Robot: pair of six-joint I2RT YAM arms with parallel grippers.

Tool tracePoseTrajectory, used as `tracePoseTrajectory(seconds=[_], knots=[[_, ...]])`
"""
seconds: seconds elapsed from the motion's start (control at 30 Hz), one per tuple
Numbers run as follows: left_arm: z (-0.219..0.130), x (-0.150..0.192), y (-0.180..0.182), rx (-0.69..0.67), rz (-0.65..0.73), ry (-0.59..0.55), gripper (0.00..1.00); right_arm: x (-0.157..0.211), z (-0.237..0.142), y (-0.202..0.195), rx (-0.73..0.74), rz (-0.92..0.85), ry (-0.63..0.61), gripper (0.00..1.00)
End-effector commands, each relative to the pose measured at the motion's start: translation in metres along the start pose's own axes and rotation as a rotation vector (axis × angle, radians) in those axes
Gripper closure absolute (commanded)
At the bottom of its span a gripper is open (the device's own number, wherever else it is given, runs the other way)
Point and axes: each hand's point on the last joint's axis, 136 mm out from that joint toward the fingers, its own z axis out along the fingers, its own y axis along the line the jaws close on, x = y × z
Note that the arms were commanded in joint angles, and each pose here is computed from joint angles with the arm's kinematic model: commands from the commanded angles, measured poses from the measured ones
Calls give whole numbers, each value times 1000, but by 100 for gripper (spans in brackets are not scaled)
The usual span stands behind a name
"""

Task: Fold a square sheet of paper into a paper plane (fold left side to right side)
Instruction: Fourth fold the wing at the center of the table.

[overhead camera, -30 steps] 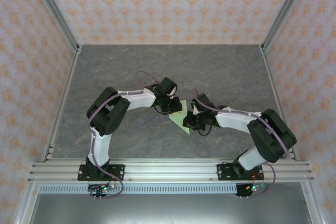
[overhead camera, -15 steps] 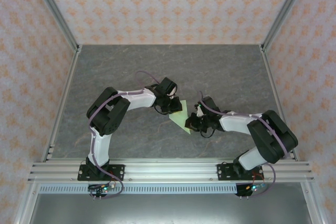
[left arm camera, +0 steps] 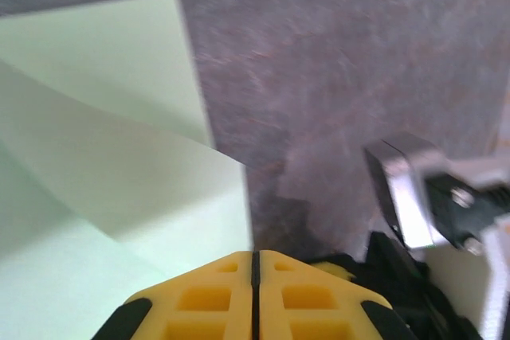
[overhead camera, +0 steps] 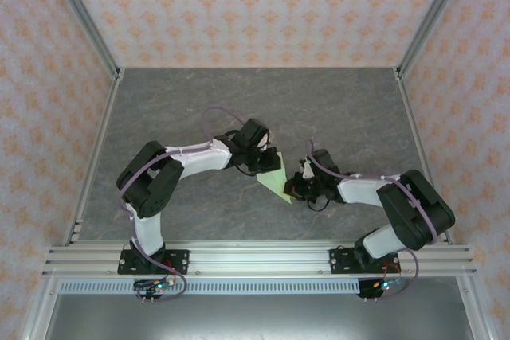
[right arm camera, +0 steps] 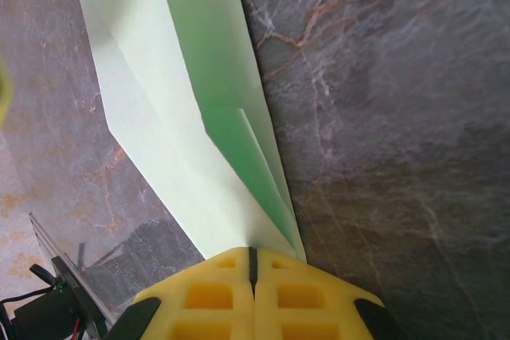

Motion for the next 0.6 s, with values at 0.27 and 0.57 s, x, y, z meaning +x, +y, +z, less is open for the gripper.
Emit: tracePoseTrajectory(seconds=[0.27,0.57], knots=[[18,24,-4,40,50,43,99,33,-1,-72,256,126,78,100],[33,32,16,16,25,64,100,35,-1,-75,270,125,85,100]])
